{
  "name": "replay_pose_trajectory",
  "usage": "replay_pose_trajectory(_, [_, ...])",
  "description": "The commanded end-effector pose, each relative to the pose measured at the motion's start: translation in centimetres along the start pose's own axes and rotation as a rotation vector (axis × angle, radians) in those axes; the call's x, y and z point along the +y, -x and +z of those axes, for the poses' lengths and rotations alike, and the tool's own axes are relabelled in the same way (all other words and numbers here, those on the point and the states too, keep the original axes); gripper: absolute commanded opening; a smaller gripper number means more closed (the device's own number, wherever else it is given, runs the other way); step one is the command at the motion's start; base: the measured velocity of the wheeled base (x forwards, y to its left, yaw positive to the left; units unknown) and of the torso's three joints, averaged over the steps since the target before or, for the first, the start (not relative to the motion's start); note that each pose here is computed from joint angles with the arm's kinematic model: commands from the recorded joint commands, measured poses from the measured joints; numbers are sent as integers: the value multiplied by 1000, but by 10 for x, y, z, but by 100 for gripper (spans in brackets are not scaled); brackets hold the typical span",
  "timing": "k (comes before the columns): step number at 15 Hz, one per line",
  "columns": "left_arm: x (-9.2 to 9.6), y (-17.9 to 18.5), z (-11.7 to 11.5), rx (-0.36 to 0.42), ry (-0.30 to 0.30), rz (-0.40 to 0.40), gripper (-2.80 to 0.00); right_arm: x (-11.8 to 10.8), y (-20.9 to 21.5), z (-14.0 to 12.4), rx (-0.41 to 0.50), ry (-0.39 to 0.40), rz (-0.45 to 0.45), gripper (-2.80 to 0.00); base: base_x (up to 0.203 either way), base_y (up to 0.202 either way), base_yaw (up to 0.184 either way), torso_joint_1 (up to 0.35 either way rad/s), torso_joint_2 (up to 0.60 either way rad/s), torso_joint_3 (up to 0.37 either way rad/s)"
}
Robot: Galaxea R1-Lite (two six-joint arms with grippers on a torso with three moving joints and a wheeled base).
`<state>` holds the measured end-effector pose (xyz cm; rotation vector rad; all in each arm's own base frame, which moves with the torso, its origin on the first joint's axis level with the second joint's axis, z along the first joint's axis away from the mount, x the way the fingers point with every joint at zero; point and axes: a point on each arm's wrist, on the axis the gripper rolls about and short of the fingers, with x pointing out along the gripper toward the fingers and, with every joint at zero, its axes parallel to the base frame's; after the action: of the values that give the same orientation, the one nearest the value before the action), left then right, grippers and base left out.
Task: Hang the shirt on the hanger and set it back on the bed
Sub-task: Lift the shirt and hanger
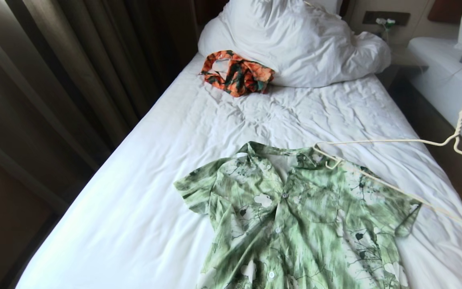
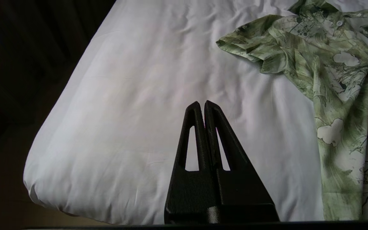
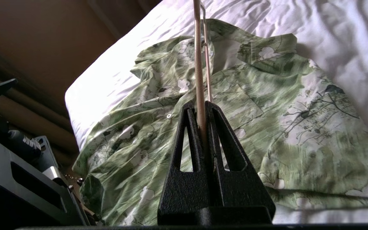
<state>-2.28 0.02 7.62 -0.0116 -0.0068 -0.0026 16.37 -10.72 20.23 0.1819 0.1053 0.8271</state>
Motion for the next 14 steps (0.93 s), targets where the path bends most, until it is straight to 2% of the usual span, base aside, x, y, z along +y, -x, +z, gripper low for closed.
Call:
replay_pose_trajectory(1, [0,1,4,-15,-28,-13,-280,-1,8,2,-11,-1,-33,-280,0,0,0,0,0,0])
replay_pose_trajectory(3, [-2,6,27,-62,-42,-91,-280,-2,10,2,-12,-8,-40,-280,0,0,0,0,0,0])
replay_pose_trajectory(5, [-4,1,49,-15,-41,-160,-280,-3,10,2,-13,-7,-41,-280,0,0,0,0,0,0])
replay_pose_trajectory(7, [-7,-13,65,78,-30,-262,-280,-4,10,5,-13,2,-41,-280,0,0,0,0,0,0])
replay_pose_trajectory(9, [-9,-36,78,202,-1,-377,-280,-7,10,8,-14,7,-44,-280,0,0,0,0,0,0])
replay_pose_trajectory(12, [-15,-84,101,371,67,-567,-280,-13,11,9,-14,2,-46,-280,0,0,0,0,0,0])
replay_pose_trajectory(14, [-26,-119,117,454,127,-700,-280,-18,11,8,-14,-10,-46,-280,0,0,0,0,0,0])
